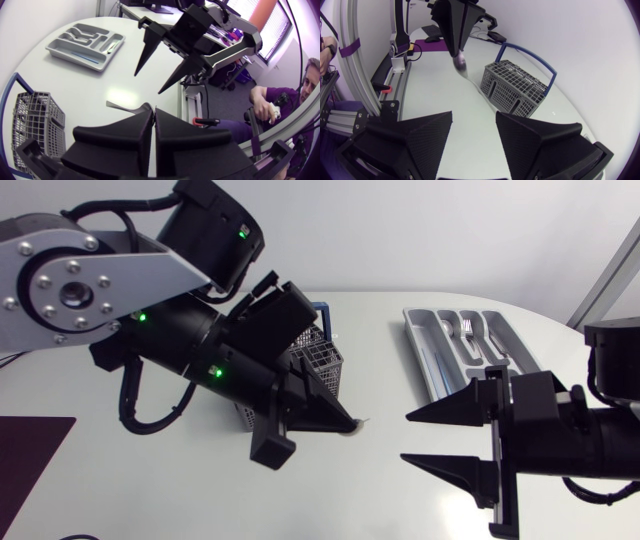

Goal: Unload the cutlery basket into the drawer organizer.

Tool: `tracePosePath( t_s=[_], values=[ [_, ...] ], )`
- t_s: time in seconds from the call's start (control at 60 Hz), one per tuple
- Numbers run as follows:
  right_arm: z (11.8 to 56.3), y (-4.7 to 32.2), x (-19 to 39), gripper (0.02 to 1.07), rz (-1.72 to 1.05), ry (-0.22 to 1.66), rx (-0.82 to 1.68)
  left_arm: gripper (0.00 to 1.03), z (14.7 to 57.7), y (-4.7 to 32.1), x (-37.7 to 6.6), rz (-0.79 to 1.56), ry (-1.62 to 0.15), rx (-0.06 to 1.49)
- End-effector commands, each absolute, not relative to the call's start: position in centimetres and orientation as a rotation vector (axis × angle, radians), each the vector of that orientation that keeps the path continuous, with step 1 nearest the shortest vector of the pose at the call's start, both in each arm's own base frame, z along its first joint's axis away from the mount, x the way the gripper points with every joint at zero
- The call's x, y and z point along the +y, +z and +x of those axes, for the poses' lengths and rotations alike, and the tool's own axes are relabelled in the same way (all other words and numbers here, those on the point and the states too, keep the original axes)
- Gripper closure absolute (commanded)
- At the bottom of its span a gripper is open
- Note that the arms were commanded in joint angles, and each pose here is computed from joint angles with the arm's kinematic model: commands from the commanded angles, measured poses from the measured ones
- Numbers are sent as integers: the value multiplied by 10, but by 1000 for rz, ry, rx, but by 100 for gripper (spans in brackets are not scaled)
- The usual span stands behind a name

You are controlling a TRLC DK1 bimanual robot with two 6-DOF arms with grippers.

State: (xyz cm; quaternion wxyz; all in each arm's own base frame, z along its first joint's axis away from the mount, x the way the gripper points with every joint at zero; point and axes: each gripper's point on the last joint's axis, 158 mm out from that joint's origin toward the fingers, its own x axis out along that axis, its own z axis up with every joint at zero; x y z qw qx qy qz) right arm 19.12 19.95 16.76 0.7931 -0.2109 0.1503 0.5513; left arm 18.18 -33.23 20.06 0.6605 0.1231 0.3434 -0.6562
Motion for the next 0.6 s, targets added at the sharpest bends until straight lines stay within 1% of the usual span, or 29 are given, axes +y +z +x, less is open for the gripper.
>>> tracePosePath(
  t_s=[0.0, 0.15, 0.217, 0.267, 0.583],
  values=[
    [188, 179, 207, 43, -490, 1213, 274, 97, 172, 209, -341, 301, -1561, 758],
    [179, 176, 216, 43, -518, 1247, 272, 98, 154, 213, -343, 305, -1635, 801],
    [175, 175, 221, 44, -534, 1260, 271, 97, 152, 213, -343, 308, -1643, 807],
    [173, 174, 223, 48, -545, 1268, 271, 97, 150, 213, -344, 307, -1649, 814],
    [158, 173, 237, 48, -575, 1312, 263, 98, 142, 214, -347, 311, -1681, 835]
  ],
)
